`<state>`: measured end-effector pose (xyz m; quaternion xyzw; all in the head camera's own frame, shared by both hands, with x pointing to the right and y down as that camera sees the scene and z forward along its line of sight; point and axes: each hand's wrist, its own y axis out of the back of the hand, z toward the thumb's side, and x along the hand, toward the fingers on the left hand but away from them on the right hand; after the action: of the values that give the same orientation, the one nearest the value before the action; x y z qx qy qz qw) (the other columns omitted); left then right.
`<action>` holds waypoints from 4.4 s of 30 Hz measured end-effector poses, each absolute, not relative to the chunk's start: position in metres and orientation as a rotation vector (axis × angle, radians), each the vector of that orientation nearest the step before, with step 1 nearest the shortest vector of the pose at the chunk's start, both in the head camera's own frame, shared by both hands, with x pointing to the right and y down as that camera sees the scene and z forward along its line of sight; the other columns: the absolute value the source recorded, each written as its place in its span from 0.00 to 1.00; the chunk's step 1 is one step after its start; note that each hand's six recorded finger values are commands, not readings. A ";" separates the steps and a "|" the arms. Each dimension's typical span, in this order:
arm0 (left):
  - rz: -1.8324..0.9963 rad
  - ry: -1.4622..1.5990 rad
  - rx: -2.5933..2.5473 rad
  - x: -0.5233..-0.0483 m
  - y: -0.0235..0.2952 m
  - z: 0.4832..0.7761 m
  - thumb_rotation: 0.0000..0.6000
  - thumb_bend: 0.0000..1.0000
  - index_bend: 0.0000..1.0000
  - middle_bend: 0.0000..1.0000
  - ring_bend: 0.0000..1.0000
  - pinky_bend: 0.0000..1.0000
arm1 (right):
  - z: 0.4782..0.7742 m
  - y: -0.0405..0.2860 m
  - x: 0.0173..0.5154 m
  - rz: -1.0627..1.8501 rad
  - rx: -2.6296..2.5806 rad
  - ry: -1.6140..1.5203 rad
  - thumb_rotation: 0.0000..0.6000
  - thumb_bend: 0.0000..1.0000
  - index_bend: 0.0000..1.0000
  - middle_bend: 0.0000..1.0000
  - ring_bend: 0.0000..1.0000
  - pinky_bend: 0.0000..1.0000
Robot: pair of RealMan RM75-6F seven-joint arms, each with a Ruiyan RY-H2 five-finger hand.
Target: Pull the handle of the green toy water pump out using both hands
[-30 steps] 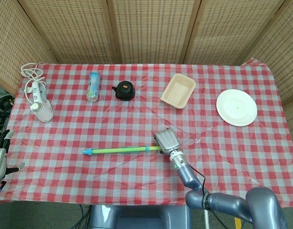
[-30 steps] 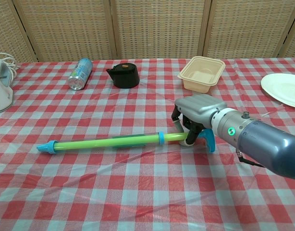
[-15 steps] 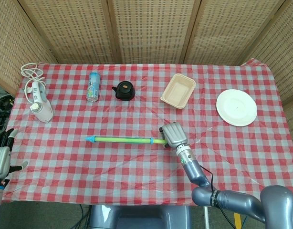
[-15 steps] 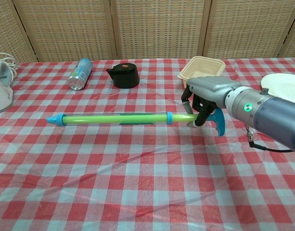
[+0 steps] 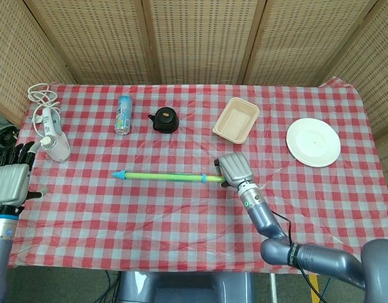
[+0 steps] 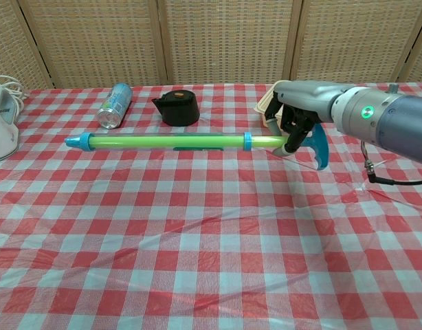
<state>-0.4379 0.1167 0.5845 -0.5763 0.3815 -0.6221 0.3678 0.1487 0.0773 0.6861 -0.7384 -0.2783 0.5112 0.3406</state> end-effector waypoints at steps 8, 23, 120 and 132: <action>-1.570 0.969 -1.579 -0.405 0.083 0.596 1.00 0.12 0.24 0.78 0.70 0.57 | 0.681 0.062 0.152 1.337 -1.918 -0.740 1.00 0.49 0.81 1.00 1.00 0.54; -1.538 0.843 -1.761 -0.328 0.033 0.601 1.00 0.12 0.41 0.83 0.74 0.61 | 0.672 0.057 0.141 1.297 -1.960 -0.738 1.00 0.49 0.81 1.00 1.00 0.54; -1.615 0.710 -1.846 -0.327 0.072 0.622 1.00 0.36 0.65 0.83 0.75 0.61 | 0.664 0.035 0.228 1.426 -1.835 -0.851 1.00 0.48 0.81 1.00 1.00 0.54; -1.638 0.716 -1.841 -0.342 0.075 0.620 1.00 0.36 0.65 0.83 0.75 0.61 | 0.661 0.029 0.247 1.475 -1.797 -0.878 1.00 0.48 0.82 1.00 1.00 0.54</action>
<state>-0.3424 0.0748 0.6199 -0.6880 0.2675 -0.6120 0.2838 0.2465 0.0289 0.6611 -0.6845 -0.3346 0.5618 0.3224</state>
